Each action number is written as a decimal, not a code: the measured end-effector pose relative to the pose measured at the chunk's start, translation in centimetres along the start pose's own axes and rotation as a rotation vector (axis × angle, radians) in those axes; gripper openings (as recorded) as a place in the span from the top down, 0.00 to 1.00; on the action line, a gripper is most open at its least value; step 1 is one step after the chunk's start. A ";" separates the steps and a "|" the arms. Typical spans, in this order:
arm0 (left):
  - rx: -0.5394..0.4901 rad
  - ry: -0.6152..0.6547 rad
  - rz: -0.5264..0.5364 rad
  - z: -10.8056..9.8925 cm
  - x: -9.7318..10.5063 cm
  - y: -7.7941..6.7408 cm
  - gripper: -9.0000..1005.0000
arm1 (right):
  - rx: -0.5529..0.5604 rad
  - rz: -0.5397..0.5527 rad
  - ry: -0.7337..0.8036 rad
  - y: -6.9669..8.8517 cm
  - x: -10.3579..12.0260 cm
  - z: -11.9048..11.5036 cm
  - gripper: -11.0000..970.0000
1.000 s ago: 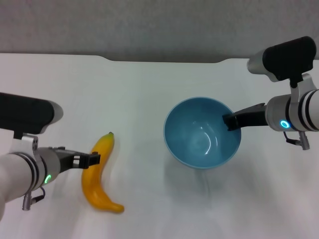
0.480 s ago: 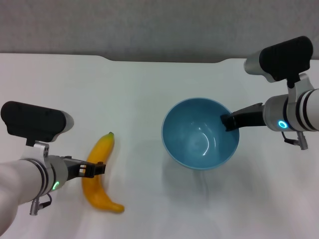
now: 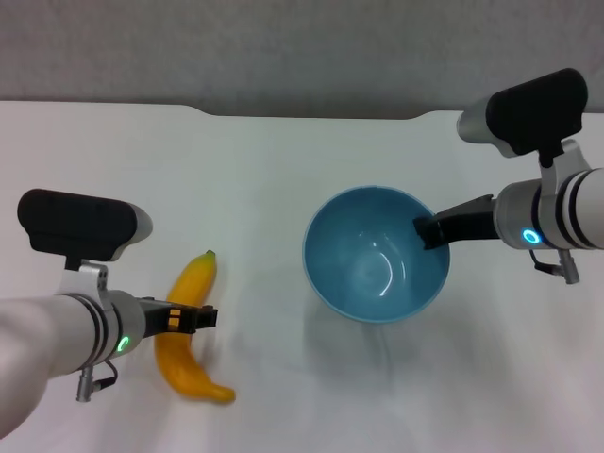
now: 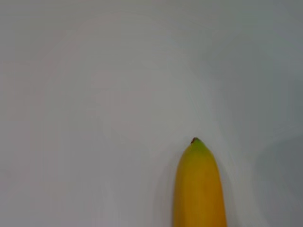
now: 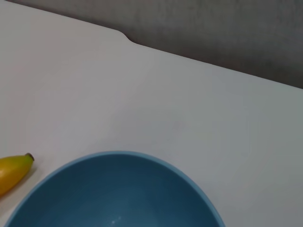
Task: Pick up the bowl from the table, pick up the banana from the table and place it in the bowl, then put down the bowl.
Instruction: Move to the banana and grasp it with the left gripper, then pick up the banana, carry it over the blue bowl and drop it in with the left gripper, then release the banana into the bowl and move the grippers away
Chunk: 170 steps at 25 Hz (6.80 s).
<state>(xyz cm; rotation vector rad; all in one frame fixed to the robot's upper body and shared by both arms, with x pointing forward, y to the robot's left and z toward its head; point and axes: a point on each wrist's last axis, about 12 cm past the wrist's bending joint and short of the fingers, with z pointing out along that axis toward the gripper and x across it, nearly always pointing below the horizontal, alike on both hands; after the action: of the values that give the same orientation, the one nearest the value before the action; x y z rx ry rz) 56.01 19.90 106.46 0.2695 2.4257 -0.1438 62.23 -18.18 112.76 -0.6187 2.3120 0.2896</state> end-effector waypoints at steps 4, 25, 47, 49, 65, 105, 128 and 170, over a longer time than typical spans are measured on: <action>-0.006 -0.003 -0.006 0.6 0.3 0.3 0.10 | -0.002 -0.006 -0.002 0.2 0.0 0.0 0.95; -0.025 0.015 -0.027 1.4 0.9 1.0 0.20 | -0.005 -0.009 -0.007 0.3 0.0 -0.1 0.95; -0.045 -0.159 -0.052 -3.9 -3.0 1.9 0.49 | -0.008 0.029 0.034 -0.1 1.3 0.5 0.95; -0.025 -0.200 -0.038 -5.1 -3.7 1.0 0.48 | -0.023 0.043 0.042 0.0 1.4 0.8 0.95; 0.210 -0.403 0.027 -7.3 -4.7 -5.4 0.45 | -0.091 0.064 0.031 2.1 1.3 2.6 0.95; 0.163 -0.383 -0.031 -4.7 -2.9 -3.0 0.16 | -0.163 0.083 0.032 3.8 0.2 3.0 0.95; -0.082 -0.320 -0.172 -4.0 0.9 5.4 0.10 | -0.144 0.171 0.145 1.1 -2.4 5.3 0.95; -0.106 -0.305 -0.129 -2.8 2.1 5.8 0.10 | -0.140 0.186 0.121 0.6 0.7 5.1 0.73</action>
<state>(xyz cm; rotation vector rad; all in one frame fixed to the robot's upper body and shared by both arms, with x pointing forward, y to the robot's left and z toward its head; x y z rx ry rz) 54.01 26.34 107.03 0.0388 2.1381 -0.1044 64.43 -16.04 108.61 -0.5014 2.4861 0.5174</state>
